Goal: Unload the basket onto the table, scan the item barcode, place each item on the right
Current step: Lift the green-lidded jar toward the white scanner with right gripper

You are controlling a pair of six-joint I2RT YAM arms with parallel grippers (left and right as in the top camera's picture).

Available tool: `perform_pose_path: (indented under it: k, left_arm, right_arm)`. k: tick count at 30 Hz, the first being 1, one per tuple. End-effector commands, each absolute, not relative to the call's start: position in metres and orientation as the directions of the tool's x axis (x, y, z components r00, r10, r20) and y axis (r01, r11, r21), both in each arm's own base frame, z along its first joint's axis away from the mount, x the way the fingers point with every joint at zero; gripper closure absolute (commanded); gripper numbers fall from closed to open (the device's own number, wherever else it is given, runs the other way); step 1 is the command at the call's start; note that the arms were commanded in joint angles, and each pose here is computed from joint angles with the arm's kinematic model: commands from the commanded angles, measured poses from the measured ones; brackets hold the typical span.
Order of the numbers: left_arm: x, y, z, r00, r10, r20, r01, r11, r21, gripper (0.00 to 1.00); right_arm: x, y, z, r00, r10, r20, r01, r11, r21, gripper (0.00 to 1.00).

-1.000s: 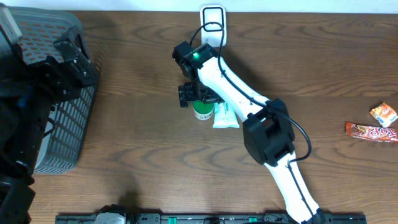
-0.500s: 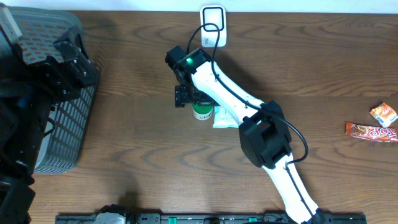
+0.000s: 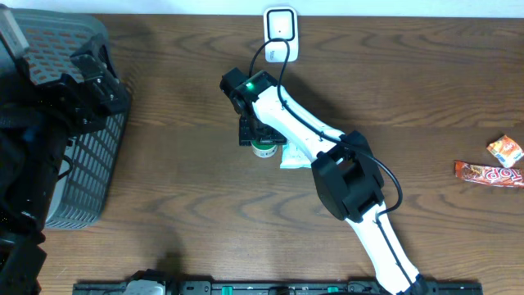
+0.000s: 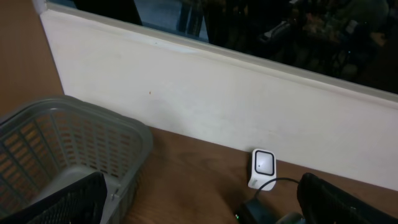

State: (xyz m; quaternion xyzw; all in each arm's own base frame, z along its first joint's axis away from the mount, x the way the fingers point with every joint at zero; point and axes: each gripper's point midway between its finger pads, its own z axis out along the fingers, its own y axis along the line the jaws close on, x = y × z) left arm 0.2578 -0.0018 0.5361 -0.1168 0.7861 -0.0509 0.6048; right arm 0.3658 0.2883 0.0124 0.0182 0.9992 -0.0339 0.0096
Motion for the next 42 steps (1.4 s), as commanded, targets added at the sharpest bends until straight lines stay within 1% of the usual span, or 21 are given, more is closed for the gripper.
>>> perform_pose_path:
  k: [1,2,3,5,6,8,10,12,17,20,30,38,42]
  left_arm:
    - [0.255,-0.001,0.537,-0.236,-0.25,-0.939,-0.128,0.966,-0.225,0.02]
    - [0.255,-0.001,0.537,-0.236,-0.25,-0.939,-0.128,0.966,-0.225,0.02]
    - [0.255,-0.001,0.537,-0.236,-0.25,-0.939,-0.128,0.966,-0.225,0.02]
    - [0.255,-0.001,0.536,-0.236,-0.25,-0.939,-0.128,0.966,-0.225,0.02]
    - [0.255,-0.001,0.537,-0.236,-0.25,-0.939,-0.128,0.966,-0.225,0.02]
    - [0.255,-0.001,0.537,-0.236,-0.25,-0.939,-0.128,0.966,-0.225,0.02]
    - [0.255,-0.001,0.537,-0.236,-0.25,-0.939,-0.128,0.966,-0.225,0.02]
    - [0.255,-0.001,0.537,-0.236,-0.25,-0.939,-0.128,0.966,-0.225,0.02]
    - [0.255,-0.001,0.536,-0.236,-0.25,-0.939,-0.128,0.966,-0.225,0.02]
    - [0.255,-0.001,0.537,-0.236,-0.251,-0.939,-0.128,0.966,-0.226,0.02]
    - [0.255,-0.001,0.536,-0.237,-0.25,-0.939,-0.128,0.966,-0.225,0.02]
    - [0.255,-0.001,0.536,-0.237,-0.25,-0.939,-0.128,0.966,-0.225,0.02]
    - [0.255,-0.001,0.536,-0.237,-0.25,-0.939,-0.128,0.966,-0.225,0.02]
  right_arm:
    - [0.367,0.284,0.004,-0.999,0.041,-0.019,0.043,0.995,-0.091,0.33]
    - [0.367,0.284,0.003,-0.999,0.041,-0.02,0.043,0.995,-0.09,0.3]
    - [0.367,0.284,0.003,-0.999,0.041,-0.022,0.043,0.995,-0.089,0.23]
    - [0.369,0.285,-0.001,-0.999,0.041,-0.028,0.044,0.996,-0.083,0.14]
    - [0.369,0.286,-0.003,-0.999,0.041,-0.031,0.043,0.996,-0.08,0.12]
    - [0.369,0.286,-0.009,-0.999,0.042,-0.034,0.045,0.996,-0.077,0.12]
    - [0.367,0.285,-0.015,-0.999,0.046,-0.028,0.048,0.996,-0.079,0.14]
    - [0.364,0.283,-0.017,-0.999,0.046,-0.019,0.047,0.995,-0.085,0.19]
    - [0.358,0.283,-0.016,-0.999,0.047,0.015,0.046,0.996,-0.079,0.28]
    - [0.351,0.286,-0.015,-0.997,0.054,0.057,0.051,0.997,-0.054,0.37]
    - [0.331,0.283,-0.004,-0.968,0.095,0.232,0.105,0.994,0.03,0.43]
    - [0.318,0.275,0.019,-0.876,0.171,0.452,0.257,0.957,0.136,0.44]
    - [0.32,0.269,0.025,-0.852,0.173,0.495,0.289,0.942,0.168,0.44]
